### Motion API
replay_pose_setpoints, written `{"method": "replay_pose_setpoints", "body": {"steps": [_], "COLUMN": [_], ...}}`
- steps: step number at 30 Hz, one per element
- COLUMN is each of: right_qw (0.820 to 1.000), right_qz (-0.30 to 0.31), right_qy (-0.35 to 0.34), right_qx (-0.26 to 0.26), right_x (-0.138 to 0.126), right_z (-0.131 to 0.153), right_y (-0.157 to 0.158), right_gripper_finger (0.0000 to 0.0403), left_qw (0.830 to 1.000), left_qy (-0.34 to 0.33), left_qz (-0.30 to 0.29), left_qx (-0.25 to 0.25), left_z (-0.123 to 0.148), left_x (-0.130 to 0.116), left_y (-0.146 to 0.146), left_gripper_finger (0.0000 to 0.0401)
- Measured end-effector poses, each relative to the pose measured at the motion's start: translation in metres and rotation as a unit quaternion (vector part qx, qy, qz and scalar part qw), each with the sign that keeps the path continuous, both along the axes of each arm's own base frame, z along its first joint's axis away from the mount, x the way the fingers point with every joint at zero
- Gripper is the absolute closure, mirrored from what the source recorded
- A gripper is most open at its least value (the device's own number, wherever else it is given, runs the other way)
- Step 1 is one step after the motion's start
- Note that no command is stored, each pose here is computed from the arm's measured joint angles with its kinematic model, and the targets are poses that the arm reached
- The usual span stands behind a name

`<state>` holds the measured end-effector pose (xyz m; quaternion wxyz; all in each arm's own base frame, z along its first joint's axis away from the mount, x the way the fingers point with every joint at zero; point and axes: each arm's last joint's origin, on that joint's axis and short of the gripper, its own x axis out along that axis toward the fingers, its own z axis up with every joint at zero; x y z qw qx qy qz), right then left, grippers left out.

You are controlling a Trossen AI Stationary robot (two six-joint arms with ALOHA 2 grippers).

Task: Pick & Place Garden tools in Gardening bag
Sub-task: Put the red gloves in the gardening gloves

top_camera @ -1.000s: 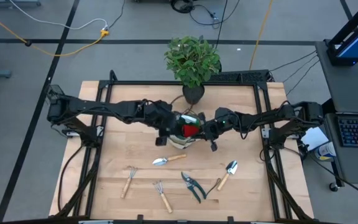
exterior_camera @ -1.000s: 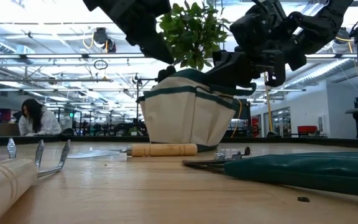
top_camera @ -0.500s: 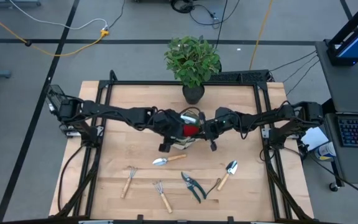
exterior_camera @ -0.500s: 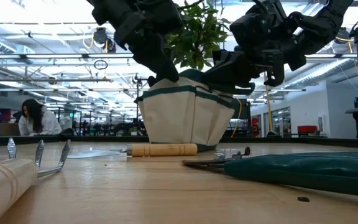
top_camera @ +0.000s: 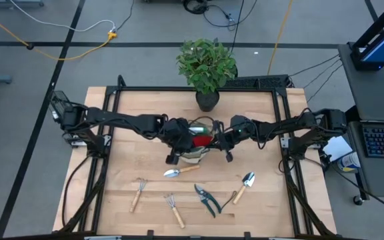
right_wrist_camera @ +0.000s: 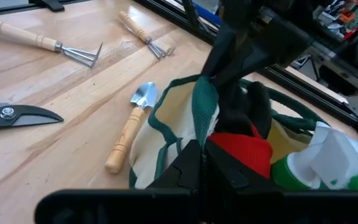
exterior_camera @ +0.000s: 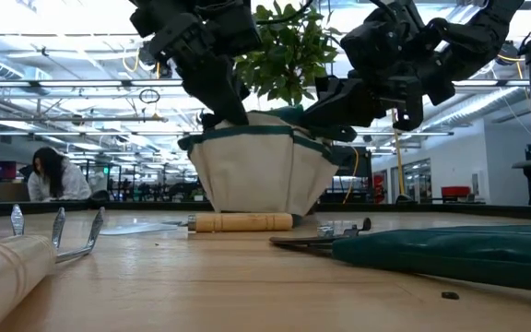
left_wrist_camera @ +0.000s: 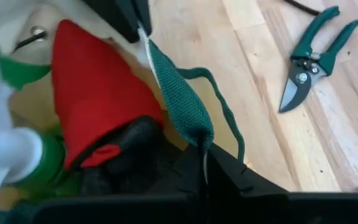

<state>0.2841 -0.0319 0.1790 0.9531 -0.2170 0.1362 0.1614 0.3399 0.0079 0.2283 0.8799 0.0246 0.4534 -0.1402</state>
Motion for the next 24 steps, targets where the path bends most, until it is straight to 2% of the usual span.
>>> {"method": "replay_pose_setpoints", "body": {"steps": [5,9,13,17,24], "right_qw": [1.0,1.0,1.0,1.0,1.0], "right_qz": [0.004,0.003,0.002,0.002,0.001], "right_qy": [-0.005,-0.003,-0.001,0.0,0.001], "right_qx": [-0.012,-0.011,-0.01,-0.009,-0.007], "right_x": [0.0,0.0,0.0,0.0,0.0], "right_z": [0.0,0.0,0.0,-0.001,-0.001], "right_y": [0.0,0.0,0.0,0.0,0.0], "right_gripper_finger": [0.0399,0.0399,0.0399,0.0399,0.0399], "left_qw": [1.0,1.0,0.999,0.996,0.993], "left_qy": [-0.011,-0.018,-0.007,0.031,0.044], "left_qz": [0.006,0.015,0.035,0.061,0.08], "left_qx": [-0.001,0.006,0.041,0.063,0.07], "left_z": [0.015,0.027,0.033,0.033,0.035], "left_x": [-0.009,-0.017,-0.025,-0.037,-0.043], "left_y": [-0.003,-0.009,-0.015,-0.022,-0.038], "left_gripper_finger": [0.0378,0.0343,0.0301,0.0267,0.0243]}}
